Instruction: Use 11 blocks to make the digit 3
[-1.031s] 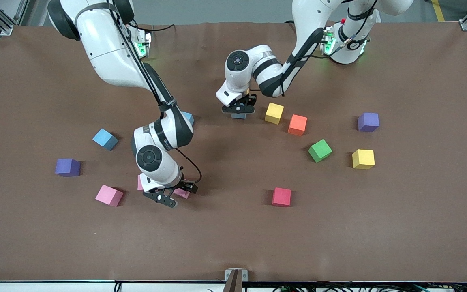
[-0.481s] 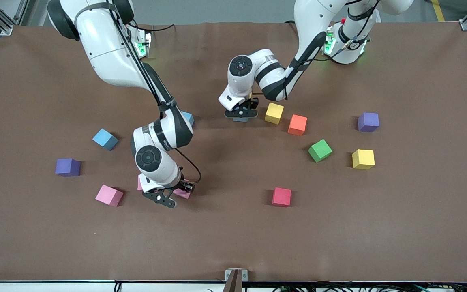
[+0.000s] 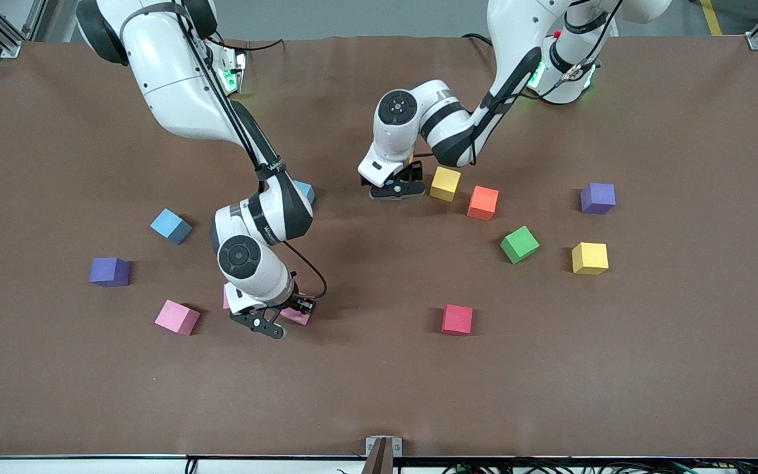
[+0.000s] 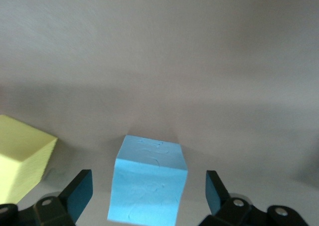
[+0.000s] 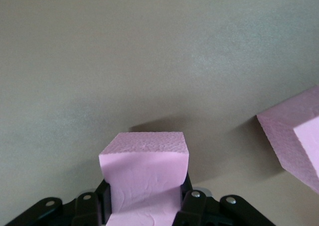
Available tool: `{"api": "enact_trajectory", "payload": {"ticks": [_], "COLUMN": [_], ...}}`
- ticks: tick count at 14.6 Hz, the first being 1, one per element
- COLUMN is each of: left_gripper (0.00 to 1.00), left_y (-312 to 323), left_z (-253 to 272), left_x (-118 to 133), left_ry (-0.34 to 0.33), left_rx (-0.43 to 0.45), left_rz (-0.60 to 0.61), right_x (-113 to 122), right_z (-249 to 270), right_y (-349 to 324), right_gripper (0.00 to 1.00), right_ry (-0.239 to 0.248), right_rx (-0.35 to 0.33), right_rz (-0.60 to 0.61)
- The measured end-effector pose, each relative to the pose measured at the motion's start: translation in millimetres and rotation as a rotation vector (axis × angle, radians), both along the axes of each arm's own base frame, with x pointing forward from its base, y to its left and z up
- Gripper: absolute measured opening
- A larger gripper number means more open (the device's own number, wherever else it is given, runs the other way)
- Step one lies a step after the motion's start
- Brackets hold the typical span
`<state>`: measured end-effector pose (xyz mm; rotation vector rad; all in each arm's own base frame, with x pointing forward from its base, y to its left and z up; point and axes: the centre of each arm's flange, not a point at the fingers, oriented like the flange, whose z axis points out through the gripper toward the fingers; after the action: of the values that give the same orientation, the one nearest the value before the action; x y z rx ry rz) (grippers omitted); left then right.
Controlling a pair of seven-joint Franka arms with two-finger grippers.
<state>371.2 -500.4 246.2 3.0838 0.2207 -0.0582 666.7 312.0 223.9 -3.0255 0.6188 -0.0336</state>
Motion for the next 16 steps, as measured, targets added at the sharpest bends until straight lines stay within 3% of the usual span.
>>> {"api": "enact_trajectory", "payload": {"ticks": [3,6,8,10,13,16], "left_gripper": [1.0,1.0,1.0,1.0,1.0,1.0], "left_y": [22,60,85,105,137,152], "left_z": [47,64,59,47,33,19], "left_x": [29,55,70,76,82,64], "left_ry": [-0.014,0.045,0.072,0.093,0.114,0.128], "left_rx": [-0.023,0.028,0.066,0.097,0.143,0.205], "left_rz": [0.119,0.28,0.416,0.546,0.737,0.906], "right_x": [0,1,0,0,-8,-23], "right_z": [9,37,57,67,67,89], "right_y": [0,-2,-11,-17,-22,-11], "right_gripper": [0.52,0.52,0.52,0.52,0.52,0.52], "right_ry": [0.018,0.016,0.041,0.057,0.132,0.185], "right_rx": [-0.003,0.005,-0.004,-0.009,-0.045,-0.065], "right_rz": [-0.054,-0.121,-0.148,-0.154,-0.23,-0.361]}}
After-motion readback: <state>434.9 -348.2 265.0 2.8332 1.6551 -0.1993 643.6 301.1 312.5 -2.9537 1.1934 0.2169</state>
